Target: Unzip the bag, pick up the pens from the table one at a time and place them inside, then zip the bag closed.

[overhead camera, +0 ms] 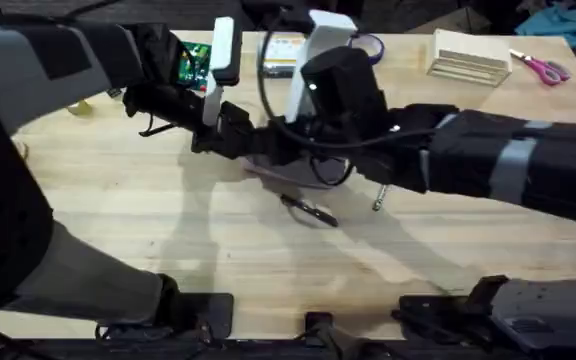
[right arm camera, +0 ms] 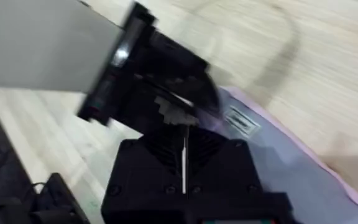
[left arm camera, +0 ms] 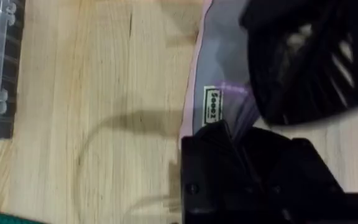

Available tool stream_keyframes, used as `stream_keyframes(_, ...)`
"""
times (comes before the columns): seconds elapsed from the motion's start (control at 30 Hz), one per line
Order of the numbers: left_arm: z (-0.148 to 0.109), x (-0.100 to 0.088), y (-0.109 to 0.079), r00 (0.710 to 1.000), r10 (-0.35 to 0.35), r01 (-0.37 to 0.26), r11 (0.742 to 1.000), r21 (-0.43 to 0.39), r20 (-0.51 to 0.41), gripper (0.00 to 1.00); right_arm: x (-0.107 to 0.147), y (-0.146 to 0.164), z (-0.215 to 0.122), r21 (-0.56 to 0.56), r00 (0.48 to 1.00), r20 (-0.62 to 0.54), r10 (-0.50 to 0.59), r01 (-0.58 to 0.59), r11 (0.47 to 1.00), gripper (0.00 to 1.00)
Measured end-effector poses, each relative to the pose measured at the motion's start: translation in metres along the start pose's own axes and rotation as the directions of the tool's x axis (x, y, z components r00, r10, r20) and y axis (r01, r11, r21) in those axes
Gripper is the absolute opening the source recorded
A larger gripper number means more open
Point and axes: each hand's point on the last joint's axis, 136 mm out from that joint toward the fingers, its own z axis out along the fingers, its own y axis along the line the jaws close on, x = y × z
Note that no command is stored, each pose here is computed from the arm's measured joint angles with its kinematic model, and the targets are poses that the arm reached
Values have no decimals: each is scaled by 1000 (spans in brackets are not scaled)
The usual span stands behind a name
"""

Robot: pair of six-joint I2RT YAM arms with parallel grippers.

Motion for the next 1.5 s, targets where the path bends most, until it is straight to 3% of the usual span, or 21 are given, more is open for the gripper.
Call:
stream_keyframes(0.3,0,-1,1,1000,5,-5,1000,-2,6,42,-31,29,-3,-70,998,58,-13,17,997,30)
stream_keyframes(0.63,0,-1,1,1000,5,-5,1000,-2,6,42,-1,13,-11,13,995,-67,-73,74,997,53)
stream_keyframes(0.67,0,-1,1,1000,5,-5,1000,-2,6,42,-2,12,-16,26,994,-66,-88,90,996,120)
stream_keyframes(0.77,0,-1,1,1000,5,-5,1000,-2,6,42,-10,11,-36,64,990,-44,-132,134,989,536)
stream_keyframes(0.8,0,-1,1,1000,5,-5,1000,-2,6,42,-15,10,-57,102,985,-27,-172,174,979,949)
stream_keyframes(0.87,0,-1,1,1000,5,-5,1000,-2,6,42,-17,9,-69,124,980,-24,-196,198,972,993)
stream_keyframes(1.03,0,-1,1,1000,5,-5,1000,-2,6,42,-20,3,-106,206,972,-12,-237,234,950,998)
stream_keyframes(1.1,0,-2,0,1000,4,-4,1000,-1,14,317,-23,2,-117,229,969,5,-247,239,944,998)
stream_keyframes(1.3,0,-4,0,1000,3,-3,1000,-1,21,956,-24,1,-117,234,969,5,-248,240,942,998)
stream_keyframes(1.5,0,-4,0,1000,4,-4,1000,-1,21,994,-24,1,-117,234,969,5,-248,240,942,997)
